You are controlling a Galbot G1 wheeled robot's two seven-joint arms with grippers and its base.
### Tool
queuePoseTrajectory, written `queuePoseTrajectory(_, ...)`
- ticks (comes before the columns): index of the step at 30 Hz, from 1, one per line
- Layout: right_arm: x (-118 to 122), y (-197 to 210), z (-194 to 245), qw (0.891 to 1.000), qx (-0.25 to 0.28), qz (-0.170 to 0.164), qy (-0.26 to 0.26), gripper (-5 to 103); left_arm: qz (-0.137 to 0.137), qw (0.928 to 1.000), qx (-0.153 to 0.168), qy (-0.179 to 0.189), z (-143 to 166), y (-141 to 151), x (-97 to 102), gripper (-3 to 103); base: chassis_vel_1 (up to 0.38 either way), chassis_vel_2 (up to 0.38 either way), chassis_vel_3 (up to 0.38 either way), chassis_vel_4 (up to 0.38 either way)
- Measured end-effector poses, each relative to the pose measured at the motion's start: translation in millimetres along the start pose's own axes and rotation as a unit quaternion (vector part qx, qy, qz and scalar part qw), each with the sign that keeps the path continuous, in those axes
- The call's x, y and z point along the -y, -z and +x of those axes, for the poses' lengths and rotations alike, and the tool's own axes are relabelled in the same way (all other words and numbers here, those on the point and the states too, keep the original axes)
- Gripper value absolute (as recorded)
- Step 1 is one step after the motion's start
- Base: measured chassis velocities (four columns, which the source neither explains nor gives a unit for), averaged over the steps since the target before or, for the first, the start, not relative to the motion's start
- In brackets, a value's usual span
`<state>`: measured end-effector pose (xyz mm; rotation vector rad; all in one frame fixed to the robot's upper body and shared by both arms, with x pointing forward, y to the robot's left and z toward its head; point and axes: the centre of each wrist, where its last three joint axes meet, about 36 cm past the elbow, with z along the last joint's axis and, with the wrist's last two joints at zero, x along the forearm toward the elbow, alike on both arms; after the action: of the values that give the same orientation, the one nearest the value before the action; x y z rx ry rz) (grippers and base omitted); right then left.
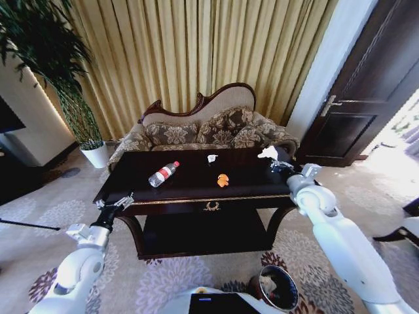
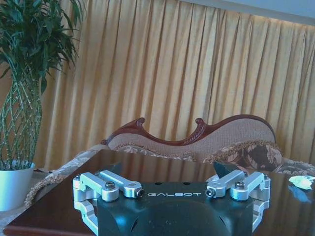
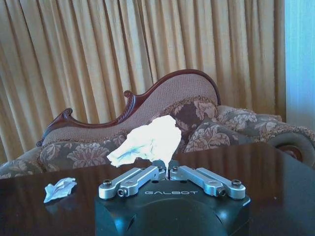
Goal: Move to the front of the table and place the trash on the table into the trash bin.
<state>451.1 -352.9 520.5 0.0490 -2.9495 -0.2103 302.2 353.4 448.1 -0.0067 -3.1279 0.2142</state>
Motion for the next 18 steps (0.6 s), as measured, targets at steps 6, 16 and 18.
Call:
queuePoseTrajectory(6,-0.3,-3.6,1.2,1.0,-0.002,-0.001,0.0,0,0.0,1.0,-0.002,0.003,1.0,-1.4,-1.5,100,0.0,0.0,0.0,0.0)
queuePoseTrajectory(16,1.5,-6.5,0.2,1.0,-0.005,-0.002,0.001,0,0.001,1.0,-0.003,0.001,-0.8,-3.0,-1.5,100,0.058,-0.065,-0.054,0.065)
queuePoseTrajectory(18,1.6,-7.6,0.2,1.0,-0.006,-0.003,0.001,0,0.0,1.0,-0.004,0.002,-1.0,-3.6,-2.1,100,0.088,-0.068,-0.078,0.067)
